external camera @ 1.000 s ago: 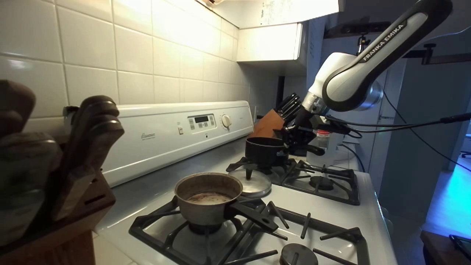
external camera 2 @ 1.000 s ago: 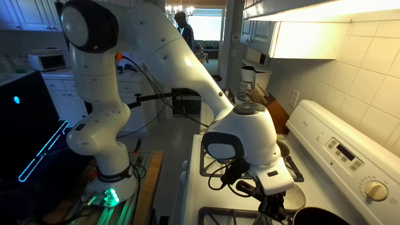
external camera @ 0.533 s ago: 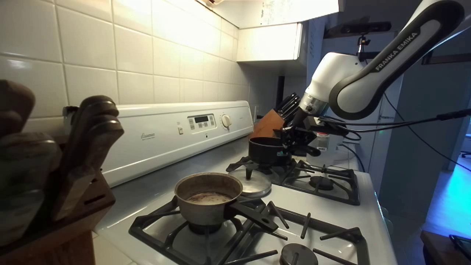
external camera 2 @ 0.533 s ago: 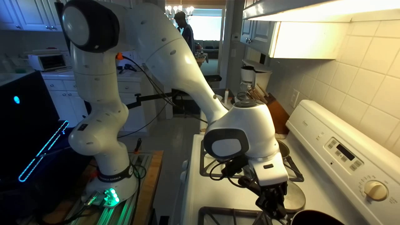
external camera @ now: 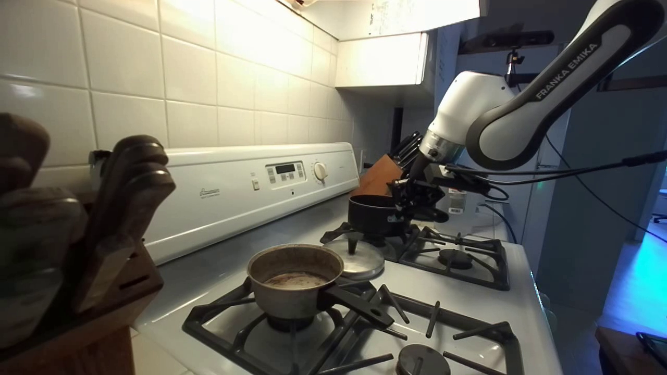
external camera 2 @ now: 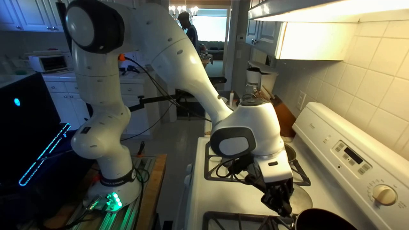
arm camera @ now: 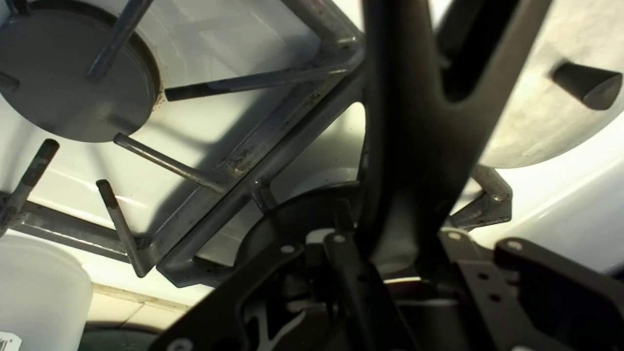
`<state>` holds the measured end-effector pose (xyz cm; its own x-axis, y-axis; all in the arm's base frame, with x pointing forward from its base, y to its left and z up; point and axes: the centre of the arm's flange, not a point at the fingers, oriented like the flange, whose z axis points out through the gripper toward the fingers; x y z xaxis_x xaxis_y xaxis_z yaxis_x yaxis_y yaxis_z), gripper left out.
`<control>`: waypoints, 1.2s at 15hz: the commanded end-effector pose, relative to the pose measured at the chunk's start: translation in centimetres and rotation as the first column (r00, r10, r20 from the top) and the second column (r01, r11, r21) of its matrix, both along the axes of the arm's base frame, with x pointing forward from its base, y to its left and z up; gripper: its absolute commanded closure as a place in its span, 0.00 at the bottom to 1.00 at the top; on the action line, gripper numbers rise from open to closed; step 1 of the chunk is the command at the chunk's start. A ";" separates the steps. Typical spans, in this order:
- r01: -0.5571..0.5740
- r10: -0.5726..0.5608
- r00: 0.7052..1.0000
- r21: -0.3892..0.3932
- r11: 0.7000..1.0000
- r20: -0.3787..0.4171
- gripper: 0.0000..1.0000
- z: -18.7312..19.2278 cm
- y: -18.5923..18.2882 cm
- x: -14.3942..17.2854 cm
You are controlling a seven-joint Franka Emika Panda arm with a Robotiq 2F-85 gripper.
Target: Move the black pot to the top right stove plate
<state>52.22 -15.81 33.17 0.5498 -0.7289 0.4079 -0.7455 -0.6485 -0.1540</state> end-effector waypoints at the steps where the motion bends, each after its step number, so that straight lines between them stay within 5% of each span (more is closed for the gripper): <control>1: 0.001 -0.001 1.000 0.001 1.000 0.021 0.92 0.8 1.2 0.1; 9: -0.024 0.025 0.998 -0.014 1.000 0.063 0.92 0.4 0.9 0.6; 10: -0.027 0.027 0.997 -0.015 1.000 0.066 0.44 0.4 0.8 0.6; 18: -0.078 0.086 0.990 -0.080 0.994 0.110 0.00 1.7 0.0 -0.6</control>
<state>52.91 -15.52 34.13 0.5419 -0.6872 0.4839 -0.6966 -0.6893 -0.1988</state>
